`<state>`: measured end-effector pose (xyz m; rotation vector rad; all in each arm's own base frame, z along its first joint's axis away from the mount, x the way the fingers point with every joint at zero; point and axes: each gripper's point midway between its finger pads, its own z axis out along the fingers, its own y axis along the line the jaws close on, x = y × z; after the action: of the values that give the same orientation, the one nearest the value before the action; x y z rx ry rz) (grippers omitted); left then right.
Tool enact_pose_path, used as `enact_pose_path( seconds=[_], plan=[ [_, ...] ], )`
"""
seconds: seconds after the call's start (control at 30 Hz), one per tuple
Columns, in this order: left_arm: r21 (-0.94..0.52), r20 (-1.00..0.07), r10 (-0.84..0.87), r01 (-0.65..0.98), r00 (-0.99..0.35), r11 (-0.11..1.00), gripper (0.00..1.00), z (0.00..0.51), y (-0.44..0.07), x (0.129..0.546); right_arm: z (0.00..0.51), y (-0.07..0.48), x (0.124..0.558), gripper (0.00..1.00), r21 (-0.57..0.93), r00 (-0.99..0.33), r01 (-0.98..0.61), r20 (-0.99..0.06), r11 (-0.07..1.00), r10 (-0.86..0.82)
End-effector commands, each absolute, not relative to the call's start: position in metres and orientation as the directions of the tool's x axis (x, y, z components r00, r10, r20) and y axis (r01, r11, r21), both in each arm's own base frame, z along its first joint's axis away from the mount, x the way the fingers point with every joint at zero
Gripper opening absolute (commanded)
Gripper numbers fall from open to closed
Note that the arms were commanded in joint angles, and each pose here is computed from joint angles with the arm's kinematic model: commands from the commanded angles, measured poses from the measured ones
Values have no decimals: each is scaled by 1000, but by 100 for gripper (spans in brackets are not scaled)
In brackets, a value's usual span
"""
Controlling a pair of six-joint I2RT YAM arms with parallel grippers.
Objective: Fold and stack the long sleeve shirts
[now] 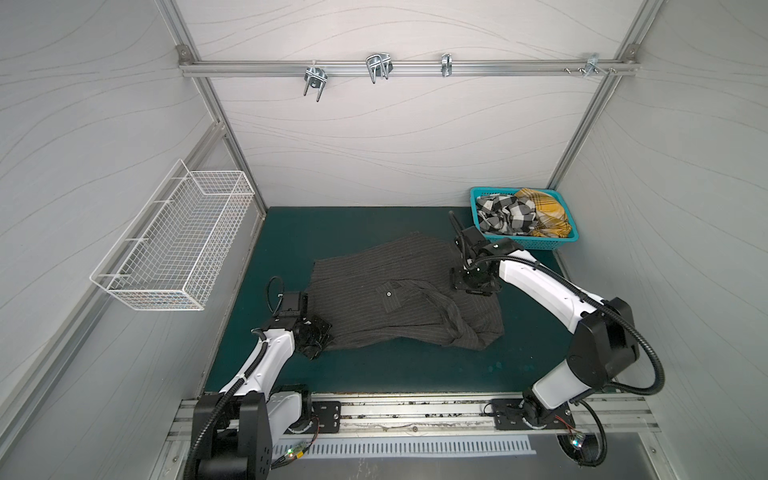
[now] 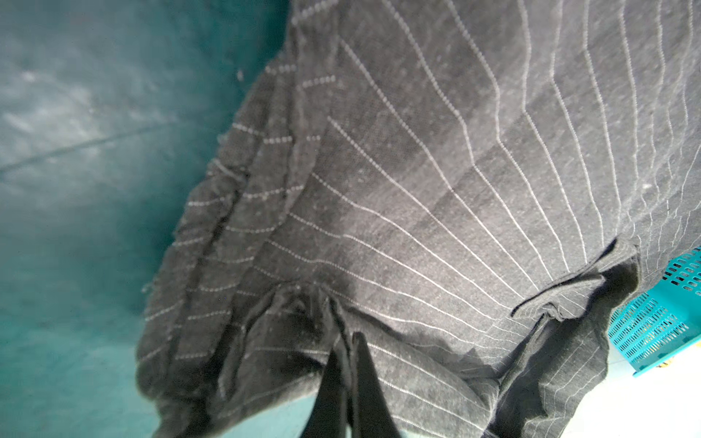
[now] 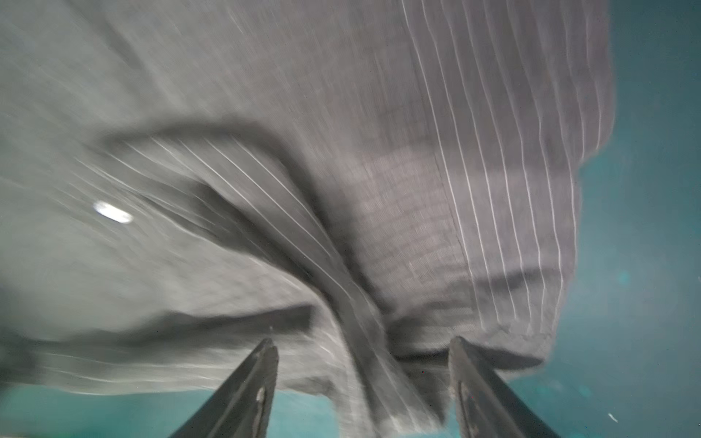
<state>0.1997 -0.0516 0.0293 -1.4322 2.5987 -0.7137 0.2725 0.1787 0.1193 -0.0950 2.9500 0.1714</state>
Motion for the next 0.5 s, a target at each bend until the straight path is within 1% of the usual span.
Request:
enact_pose_path(
  seconds=[0.0,0.13,0.2,0.27,0.3,0.37,0.4,0.43,0.47],
  plan=[
    [-461,141,-822,-771,-552,438,0,35,-52,204,108,169,233,75,50,-979,-165,-127,985,-157],
    [-465,140,-821,-769,-553,439,0,36,-52,203,90,180,219,72,119,-982,-179,-81,977,-170],
    [-463,137,-820,-767,-556,443,0,36,-52,202,84,181,220,65,112,-981,-184,-76,977,-176],
    [-461,138,-818,-767,-559,447,0,35,-52,201,80,178,228,52,82,-981,-176,-91,981,-169],
    [-457,136,-818,-768,-558,448,0,34,-52,201,79,176,233,41,68,-982,-170,-94,983,-164],
    [-457,141,-819,-770,-556,445,0,33,-52,200,79,172,243,27,43,-981,-167,-103,985,-162],
    [-458,143,-819,-771,-556,443,0,32,-53,200,81,170,249,18,30,-981,-165,-111,986,-160],
    [-456,146,-818,-772,-556,443,0,31,-53,200,85,163,254,10,-6,-981,-156,-119,988,-155],
    [-457,145,-818,-771,-557,444,0,32,-53,201,91,156,258,5,-52,-980,-144,-133,988,-150]
  ],
)
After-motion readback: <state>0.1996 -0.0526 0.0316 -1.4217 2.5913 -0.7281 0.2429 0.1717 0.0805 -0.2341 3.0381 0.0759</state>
